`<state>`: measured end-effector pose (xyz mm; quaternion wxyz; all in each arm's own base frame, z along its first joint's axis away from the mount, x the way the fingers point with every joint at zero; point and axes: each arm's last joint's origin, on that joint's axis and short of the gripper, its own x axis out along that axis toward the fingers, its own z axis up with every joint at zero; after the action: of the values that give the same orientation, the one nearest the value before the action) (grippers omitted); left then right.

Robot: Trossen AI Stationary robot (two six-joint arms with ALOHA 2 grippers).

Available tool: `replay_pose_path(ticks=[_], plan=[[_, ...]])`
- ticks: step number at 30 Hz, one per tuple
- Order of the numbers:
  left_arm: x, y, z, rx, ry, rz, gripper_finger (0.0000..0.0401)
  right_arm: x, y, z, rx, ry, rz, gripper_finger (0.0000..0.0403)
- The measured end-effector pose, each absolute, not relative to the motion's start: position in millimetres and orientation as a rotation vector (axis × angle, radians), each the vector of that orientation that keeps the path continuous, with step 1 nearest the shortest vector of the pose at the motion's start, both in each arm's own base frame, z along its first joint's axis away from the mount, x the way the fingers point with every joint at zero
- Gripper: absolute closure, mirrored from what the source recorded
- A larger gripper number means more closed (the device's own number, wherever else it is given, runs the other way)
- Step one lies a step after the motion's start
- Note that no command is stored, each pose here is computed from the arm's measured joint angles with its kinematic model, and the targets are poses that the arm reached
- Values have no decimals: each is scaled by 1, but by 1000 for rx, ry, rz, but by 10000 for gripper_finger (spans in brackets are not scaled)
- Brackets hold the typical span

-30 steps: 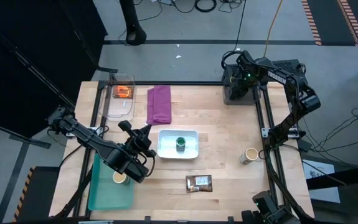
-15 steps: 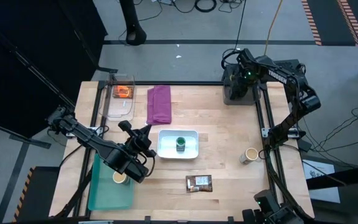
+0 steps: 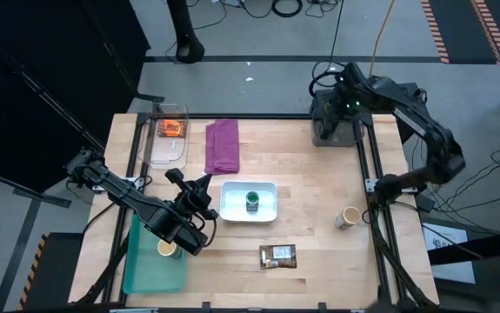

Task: Sort spices by type
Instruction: Adjust left black seasoning can in the black bin

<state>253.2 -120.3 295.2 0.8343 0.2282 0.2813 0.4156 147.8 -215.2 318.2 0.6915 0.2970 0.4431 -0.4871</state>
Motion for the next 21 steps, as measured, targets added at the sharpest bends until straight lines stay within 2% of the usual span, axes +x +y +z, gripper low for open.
replay_pose_path(ticks=[7, 12, 17, 21], plan=[[253, -120, 295, 480, 594, 881, 396, 149, -159, 358, 509, 841, -1035, 262], [253, -120, 295, 479, 593, 881, 396, 142, -137, 369, 486, 807, -1057, 261], [253, -120, 295, 479, 593, 880, 396, 139, -132, 355, 463, 840, -1129, 265], [253, -120, 295, 480, 594, 881, 396, 146, -143, 322, 495, 906, -1139, 298]])
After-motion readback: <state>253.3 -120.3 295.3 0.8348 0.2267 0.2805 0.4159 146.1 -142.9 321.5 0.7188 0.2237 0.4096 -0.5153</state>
